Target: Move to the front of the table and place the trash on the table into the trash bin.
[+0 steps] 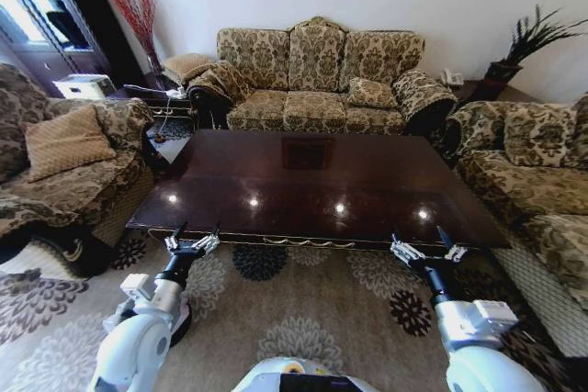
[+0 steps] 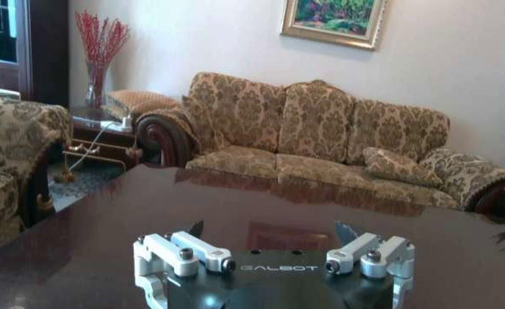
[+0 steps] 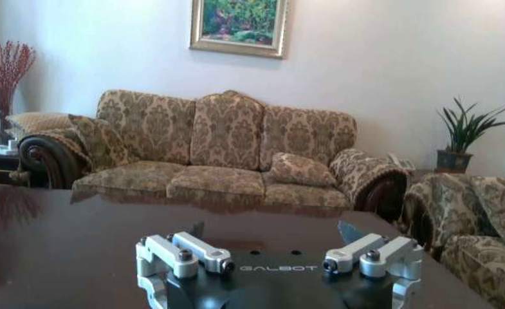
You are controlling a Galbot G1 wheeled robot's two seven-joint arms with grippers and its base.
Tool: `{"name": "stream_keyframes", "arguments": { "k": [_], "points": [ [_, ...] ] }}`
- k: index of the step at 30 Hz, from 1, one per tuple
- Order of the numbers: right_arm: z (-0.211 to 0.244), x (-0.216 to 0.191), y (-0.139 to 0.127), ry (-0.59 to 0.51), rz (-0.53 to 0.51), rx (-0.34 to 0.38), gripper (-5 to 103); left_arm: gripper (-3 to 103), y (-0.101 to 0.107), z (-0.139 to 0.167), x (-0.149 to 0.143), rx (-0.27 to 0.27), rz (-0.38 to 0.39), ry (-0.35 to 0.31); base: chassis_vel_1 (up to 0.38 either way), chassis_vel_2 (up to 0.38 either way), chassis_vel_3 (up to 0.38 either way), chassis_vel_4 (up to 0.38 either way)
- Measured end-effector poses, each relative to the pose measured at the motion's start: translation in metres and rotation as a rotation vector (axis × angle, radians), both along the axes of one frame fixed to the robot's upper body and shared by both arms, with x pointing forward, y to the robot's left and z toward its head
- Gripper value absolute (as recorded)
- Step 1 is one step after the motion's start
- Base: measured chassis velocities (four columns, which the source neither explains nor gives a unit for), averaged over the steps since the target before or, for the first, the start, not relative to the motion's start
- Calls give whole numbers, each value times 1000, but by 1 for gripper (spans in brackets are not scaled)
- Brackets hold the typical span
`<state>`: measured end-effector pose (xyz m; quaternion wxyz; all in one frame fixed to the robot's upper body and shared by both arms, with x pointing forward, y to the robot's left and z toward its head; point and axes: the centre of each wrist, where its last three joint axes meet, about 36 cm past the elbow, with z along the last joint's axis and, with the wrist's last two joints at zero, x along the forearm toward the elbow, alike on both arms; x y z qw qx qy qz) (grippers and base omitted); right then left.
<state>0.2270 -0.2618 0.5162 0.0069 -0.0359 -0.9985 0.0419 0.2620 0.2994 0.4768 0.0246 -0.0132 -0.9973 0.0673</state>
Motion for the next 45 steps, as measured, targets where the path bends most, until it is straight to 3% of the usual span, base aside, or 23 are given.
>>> {"name": "stream_keyframes", "arguments": {
  "k": [45],
  "points": [
    [0,0,0,1,0,0,100,100,0,0,0,0,0,0,0,0,0,0]
  ]
}}
